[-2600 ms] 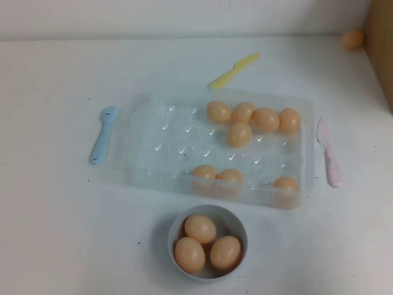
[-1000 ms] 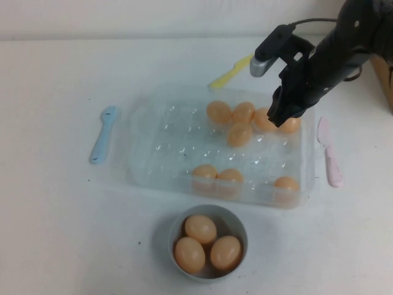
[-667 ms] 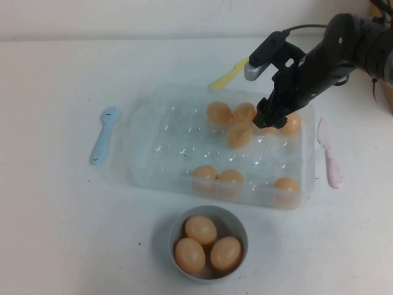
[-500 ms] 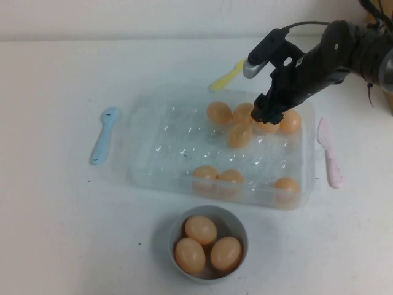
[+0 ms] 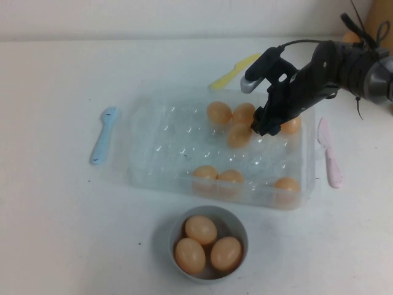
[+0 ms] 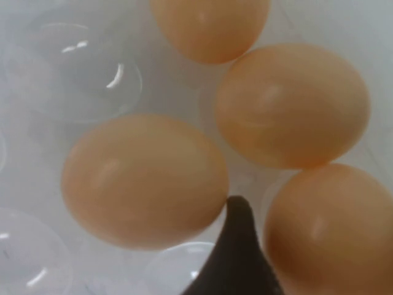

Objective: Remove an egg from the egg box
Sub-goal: Pick up the egg from the plastic box

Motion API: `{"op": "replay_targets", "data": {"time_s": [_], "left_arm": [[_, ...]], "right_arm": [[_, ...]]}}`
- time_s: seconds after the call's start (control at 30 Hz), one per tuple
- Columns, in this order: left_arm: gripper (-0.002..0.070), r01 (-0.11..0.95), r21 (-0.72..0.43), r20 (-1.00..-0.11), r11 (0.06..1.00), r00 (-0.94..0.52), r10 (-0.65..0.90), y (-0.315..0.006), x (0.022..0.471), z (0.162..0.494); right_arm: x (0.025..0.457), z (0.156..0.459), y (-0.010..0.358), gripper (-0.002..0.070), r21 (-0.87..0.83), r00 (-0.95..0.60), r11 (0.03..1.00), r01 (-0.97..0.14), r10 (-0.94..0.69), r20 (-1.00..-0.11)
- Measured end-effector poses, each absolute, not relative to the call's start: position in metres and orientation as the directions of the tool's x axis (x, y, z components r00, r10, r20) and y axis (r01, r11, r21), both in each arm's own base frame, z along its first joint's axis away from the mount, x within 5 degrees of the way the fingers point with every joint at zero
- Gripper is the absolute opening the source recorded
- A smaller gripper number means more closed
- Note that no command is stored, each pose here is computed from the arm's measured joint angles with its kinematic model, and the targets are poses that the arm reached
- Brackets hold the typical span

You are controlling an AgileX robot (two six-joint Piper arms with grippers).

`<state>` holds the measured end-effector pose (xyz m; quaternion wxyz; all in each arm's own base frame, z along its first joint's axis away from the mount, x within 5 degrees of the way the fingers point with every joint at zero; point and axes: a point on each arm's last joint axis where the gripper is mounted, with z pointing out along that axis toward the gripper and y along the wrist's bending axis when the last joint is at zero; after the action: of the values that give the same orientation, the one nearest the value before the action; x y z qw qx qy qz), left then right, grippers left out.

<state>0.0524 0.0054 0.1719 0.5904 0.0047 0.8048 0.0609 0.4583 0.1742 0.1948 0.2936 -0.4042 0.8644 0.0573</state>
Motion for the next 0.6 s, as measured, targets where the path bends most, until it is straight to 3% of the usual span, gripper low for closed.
{"op": "replay_targets", "data": {"time_s": [0.1, 0.23, 0.37, 0.6], "left_arm": [[-0.0004, -0.064, 0.104, -0.95, 0.993, -0.303, 0.08, 0.005, 0.052, 0.172], [-0.0004, -0.064, 0.104, -0.95, 0.993, -0.303, 0.08, 0.005, 0.052, 0.172], [-0.0004, -0.064, 0.104, -0.95, 0.993, -0.303, 0.08, 0.005, 0.052, 0.172], [-0.0004, -0.064, 0.104, -0.95, 0.993, -0.303, 0.08, 0.005, 0.052, 0.172]], "right_arm": [[0.459, 0.192, 0.174, 0.0464, -0.137, -0.503, 0.667, -0.733, -0.666, -0.552], [0.459, 0.193, 0.174, 0.0369, -0.138, -0.502, 0.667, -0.732, -0.665, -0.553], [0.458, 0.198, 0.175, 0.0368, -0.124, -0.506, 0.658, -0.743, -0.673, -0.54], [0.447, 0.25, 0.176, 0.0368, -0.063, -0.498, 0.595, -0.801, -0.721, -0.482]]}}
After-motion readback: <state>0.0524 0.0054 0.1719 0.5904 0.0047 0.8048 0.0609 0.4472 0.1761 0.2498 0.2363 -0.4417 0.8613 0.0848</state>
